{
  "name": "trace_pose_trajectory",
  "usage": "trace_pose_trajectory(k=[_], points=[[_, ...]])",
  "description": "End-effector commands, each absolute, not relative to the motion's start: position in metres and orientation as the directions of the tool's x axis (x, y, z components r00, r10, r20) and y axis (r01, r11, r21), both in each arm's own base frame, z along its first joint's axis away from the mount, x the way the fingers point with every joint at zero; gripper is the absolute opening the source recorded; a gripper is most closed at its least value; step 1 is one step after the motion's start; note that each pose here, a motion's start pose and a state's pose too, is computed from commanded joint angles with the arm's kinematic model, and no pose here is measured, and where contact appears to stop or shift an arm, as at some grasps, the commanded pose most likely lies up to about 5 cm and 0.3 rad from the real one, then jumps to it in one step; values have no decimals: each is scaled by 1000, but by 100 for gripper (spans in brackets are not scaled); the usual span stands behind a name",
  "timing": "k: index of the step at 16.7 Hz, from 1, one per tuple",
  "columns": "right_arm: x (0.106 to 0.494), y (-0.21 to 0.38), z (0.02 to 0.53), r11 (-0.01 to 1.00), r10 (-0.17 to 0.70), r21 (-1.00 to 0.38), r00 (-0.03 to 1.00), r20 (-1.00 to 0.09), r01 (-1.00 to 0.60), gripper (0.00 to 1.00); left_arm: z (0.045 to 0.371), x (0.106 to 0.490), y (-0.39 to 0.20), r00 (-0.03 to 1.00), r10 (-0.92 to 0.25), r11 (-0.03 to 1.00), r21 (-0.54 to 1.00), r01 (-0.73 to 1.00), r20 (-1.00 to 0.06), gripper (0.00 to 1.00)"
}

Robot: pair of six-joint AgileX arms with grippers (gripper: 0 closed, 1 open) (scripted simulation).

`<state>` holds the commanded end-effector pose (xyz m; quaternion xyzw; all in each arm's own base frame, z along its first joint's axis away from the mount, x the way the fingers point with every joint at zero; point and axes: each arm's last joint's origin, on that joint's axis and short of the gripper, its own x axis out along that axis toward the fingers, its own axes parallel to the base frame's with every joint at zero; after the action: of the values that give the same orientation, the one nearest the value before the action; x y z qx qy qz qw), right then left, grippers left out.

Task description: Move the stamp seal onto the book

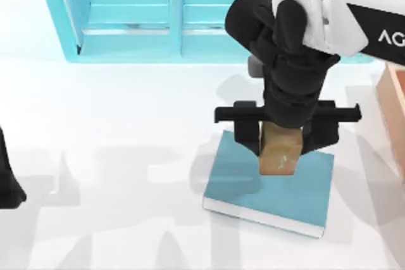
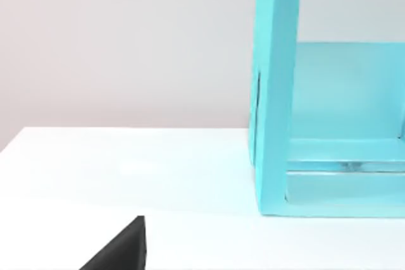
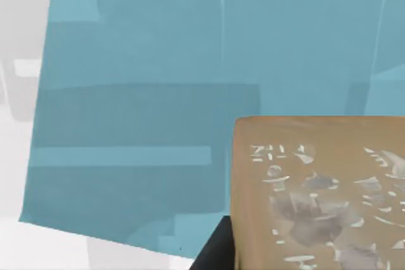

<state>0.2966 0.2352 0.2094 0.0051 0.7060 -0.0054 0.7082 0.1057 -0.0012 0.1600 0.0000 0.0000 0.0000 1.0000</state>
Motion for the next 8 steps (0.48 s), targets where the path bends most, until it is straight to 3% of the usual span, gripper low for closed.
trace_pose_trajectory(k=[1, 8], points=[[297, 235, 209, 1000, 0, 0, 3, -1000, 15, 0, 160, 106, -1, 1000, 0, 1000, 0, 0, 0, 100], [297, 235, 209, 1000, 0, 0, 3, -1000, 15, 53, 160, 106, -1, 1000, 0, 1000, 0, 0, 0, 100]])
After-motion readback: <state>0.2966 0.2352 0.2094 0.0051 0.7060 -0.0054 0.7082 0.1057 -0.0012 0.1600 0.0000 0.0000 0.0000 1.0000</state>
